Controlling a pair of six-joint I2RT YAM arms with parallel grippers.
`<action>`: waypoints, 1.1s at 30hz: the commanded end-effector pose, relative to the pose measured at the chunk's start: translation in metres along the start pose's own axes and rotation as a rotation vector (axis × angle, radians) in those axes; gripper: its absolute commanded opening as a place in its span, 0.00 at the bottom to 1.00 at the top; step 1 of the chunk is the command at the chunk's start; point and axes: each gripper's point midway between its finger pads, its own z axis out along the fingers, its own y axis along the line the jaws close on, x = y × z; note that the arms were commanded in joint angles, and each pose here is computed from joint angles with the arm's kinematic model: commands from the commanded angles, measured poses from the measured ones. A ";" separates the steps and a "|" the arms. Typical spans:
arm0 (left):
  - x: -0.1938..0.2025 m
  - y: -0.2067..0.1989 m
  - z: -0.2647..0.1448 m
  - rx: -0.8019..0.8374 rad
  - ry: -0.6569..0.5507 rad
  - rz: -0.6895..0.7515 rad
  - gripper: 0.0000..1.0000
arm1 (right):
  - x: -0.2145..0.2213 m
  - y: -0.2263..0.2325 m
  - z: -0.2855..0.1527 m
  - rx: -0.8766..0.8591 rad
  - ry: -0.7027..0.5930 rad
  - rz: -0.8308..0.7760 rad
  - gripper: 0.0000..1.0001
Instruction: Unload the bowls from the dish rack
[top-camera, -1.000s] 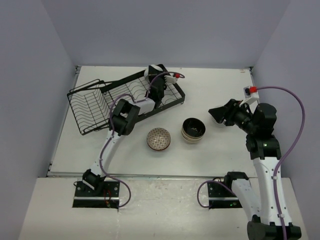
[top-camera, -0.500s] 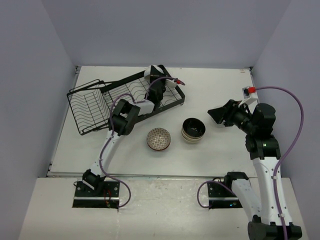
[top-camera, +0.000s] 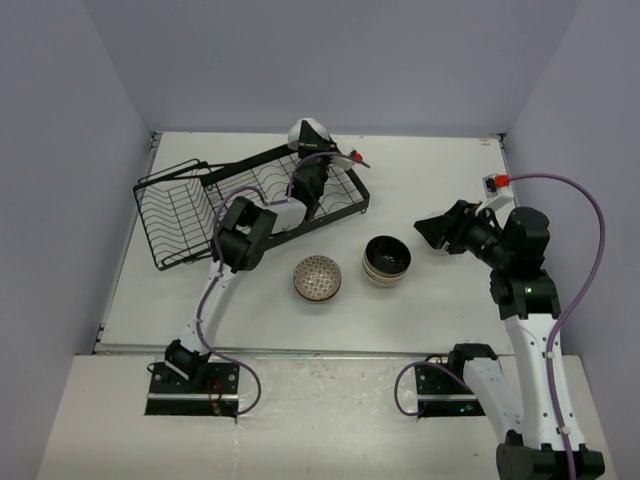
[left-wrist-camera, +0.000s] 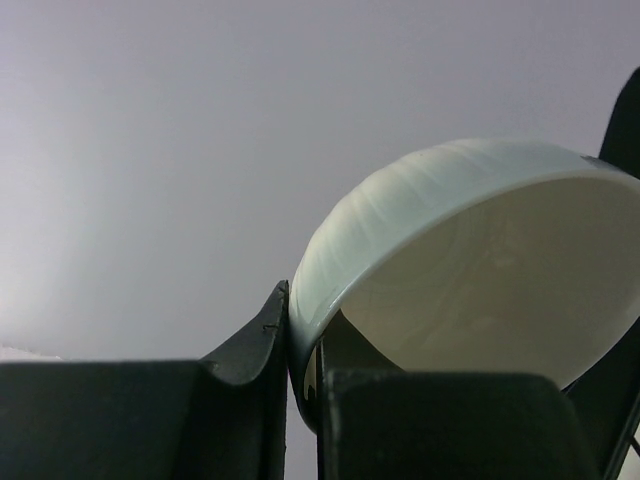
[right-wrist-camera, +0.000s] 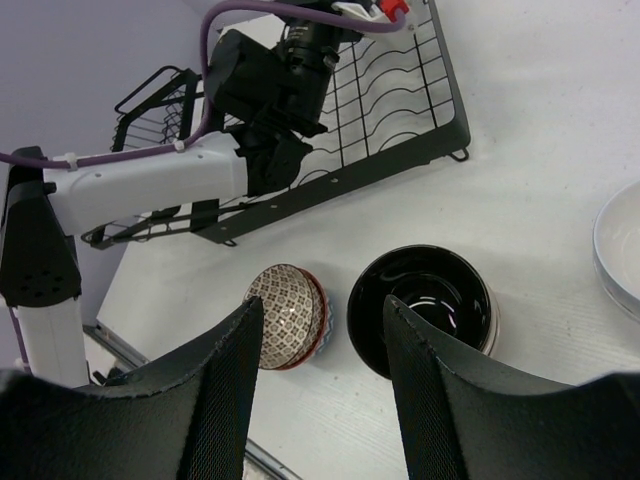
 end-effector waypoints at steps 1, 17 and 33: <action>0.024 0.112 0.005 -0.253 0.080 -0.181 0.00 | -0.003 0.007 0.000 -0.038 -0.016 -0.039 0.53; -0.004 0.250 -0.066 0.231 0.253 -1.454 0.00 | -0.024 0.013 -0.008 -0.016 -0.106 -0.045 0.83; -0.127 0.191 -0.232 0.927 0.058 -2.016 0.00 | -0.039 0.041 0.010 0.348 0.006 -0.184 0.78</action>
